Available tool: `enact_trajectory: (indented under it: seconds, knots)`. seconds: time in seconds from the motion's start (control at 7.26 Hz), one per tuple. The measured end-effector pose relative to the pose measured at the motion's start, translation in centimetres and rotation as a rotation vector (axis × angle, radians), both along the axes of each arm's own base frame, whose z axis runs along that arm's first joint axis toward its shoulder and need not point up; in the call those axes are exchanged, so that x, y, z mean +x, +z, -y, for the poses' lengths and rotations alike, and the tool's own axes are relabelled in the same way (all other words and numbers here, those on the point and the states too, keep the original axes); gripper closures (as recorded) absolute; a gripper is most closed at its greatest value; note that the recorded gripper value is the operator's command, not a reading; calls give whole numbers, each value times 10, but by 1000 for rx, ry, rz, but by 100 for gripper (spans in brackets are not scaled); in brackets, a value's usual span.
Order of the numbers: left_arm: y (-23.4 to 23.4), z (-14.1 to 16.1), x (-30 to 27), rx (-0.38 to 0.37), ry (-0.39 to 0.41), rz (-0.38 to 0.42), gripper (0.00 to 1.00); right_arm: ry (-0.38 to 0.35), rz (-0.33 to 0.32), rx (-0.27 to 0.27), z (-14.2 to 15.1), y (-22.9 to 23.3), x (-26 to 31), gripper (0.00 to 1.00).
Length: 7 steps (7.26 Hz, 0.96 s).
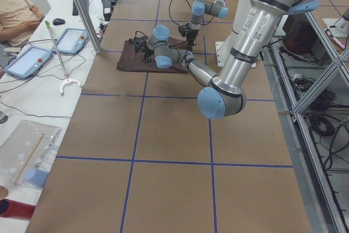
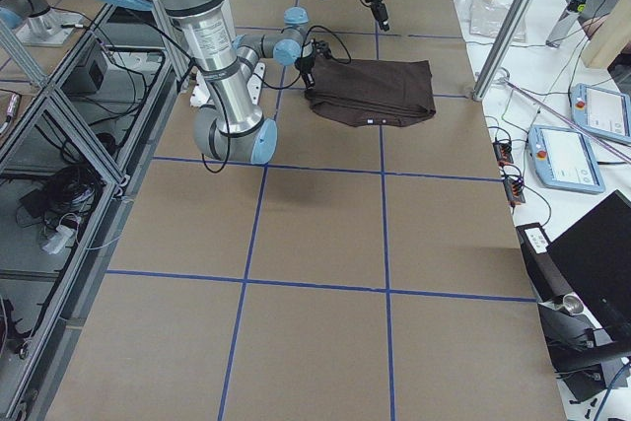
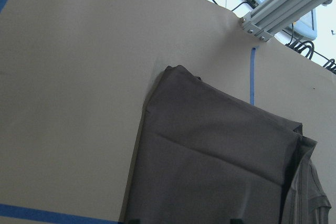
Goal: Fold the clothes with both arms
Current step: 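Move the right gripper to the shirt's near edge beside the collar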
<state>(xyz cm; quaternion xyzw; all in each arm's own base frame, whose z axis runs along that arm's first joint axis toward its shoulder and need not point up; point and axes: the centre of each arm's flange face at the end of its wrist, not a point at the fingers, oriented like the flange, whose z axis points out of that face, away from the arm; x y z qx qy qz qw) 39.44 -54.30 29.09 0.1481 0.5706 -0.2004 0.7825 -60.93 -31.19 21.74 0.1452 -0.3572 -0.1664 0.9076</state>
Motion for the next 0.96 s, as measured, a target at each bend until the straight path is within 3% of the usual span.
enact_trajectory:
  seconds: [0.41,0.69,0.83,0.96]
  knots:
    - [0,-2,5,-12,3,-5,35,-8,-39,3,4,-20,46,100]
    - [2,-3,9,-16,8,-3,34,1,-84,13,-4,4,61,98]
    - [2,-4,11,-17,9,-4,34,17,-113,35,-19,18,56,80]
    - [1,-5,13,-19,11,-6,34,34,-133,51,-30,28,51,79]
